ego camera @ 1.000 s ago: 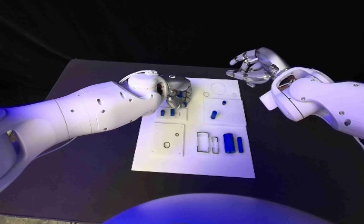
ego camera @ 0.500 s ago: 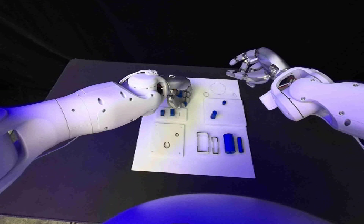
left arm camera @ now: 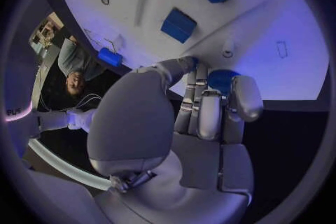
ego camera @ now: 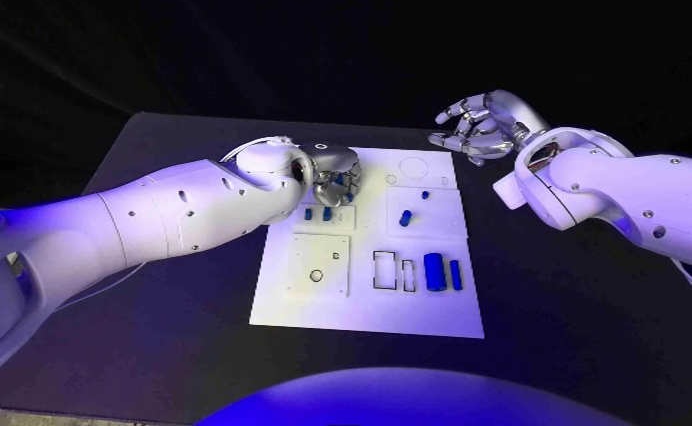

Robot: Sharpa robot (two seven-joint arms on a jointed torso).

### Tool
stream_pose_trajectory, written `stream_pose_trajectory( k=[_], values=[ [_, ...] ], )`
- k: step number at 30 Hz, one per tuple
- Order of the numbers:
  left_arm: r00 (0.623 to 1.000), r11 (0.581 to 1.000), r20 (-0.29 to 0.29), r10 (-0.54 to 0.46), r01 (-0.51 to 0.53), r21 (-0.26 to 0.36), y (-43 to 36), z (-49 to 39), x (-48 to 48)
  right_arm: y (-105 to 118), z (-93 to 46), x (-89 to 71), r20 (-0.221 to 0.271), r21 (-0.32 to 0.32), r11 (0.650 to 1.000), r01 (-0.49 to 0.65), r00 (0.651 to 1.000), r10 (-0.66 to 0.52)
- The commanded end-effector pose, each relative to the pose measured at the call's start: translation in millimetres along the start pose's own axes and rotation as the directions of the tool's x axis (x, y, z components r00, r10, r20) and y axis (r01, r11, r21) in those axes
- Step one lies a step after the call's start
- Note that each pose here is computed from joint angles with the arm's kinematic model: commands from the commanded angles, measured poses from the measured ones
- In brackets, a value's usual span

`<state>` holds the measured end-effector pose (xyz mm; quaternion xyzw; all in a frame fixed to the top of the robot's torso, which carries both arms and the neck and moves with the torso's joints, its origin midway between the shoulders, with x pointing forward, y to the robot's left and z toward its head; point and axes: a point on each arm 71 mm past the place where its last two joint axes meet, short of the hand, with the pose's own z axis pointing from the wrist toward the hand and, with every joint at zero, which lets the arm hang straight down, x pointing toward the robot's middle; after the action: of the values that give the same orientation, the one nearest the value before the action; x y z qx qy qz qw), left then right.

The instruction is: Assemble the parts on the task board

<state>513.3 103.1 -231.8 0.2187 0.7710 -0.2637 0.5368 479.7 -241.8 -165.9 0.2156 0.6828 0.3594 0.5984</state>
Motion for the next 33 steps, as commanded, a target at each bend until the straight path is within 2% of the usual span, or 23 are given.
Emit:
stream_pose_trajectory(
  k=[1,13,18,24,30,33],
  values=[
    [0.999,0.999,0.035,-0.039,0.038,0.016,1.0,-4.9,-2.7,1.0,0.0,0.9,-0.007,-0.012,1.0,0.004,1.0,-0.004],
    [0.986,0.993,0.119,-0.117,0.117,0.013,15.5,-32.0,-16.3,-1.8,-0.2,-1.3,-0.001,-0.006,1.0,0.006,1.0,-0.006],
    [0.983,0.99,0.122,-0.138,0.14,-0.002,22.8,-40.7,-18.0,-2.9,-0.5,-1.7,0.0,-0.004,1.0,0.007,1.0,-0.007],
    [0.985,0.988,0.09,-0.149,0.152,-0.036,33.2,-46.9,-14.7,-3.8,-0.8,-2.2,0.001,-0.002,1.0,0.007,1.0,-0.007],
    [0.986,0.986,0.071,-0.151,0.155,-0.066,41.8,-48.3,-11.9,-3.7,-0.8,-2.0,0.0,-0.002,1.0,0.007,1.0,-0.007],
    [0.986,0.985,0.065,-0.151,0.155,-0.072,43.7,-47.8,-11.1,-3.6,-0.8,-1.8,0.0,-0.002,1.0,0.007,1.0,-0.007]
  ],
)
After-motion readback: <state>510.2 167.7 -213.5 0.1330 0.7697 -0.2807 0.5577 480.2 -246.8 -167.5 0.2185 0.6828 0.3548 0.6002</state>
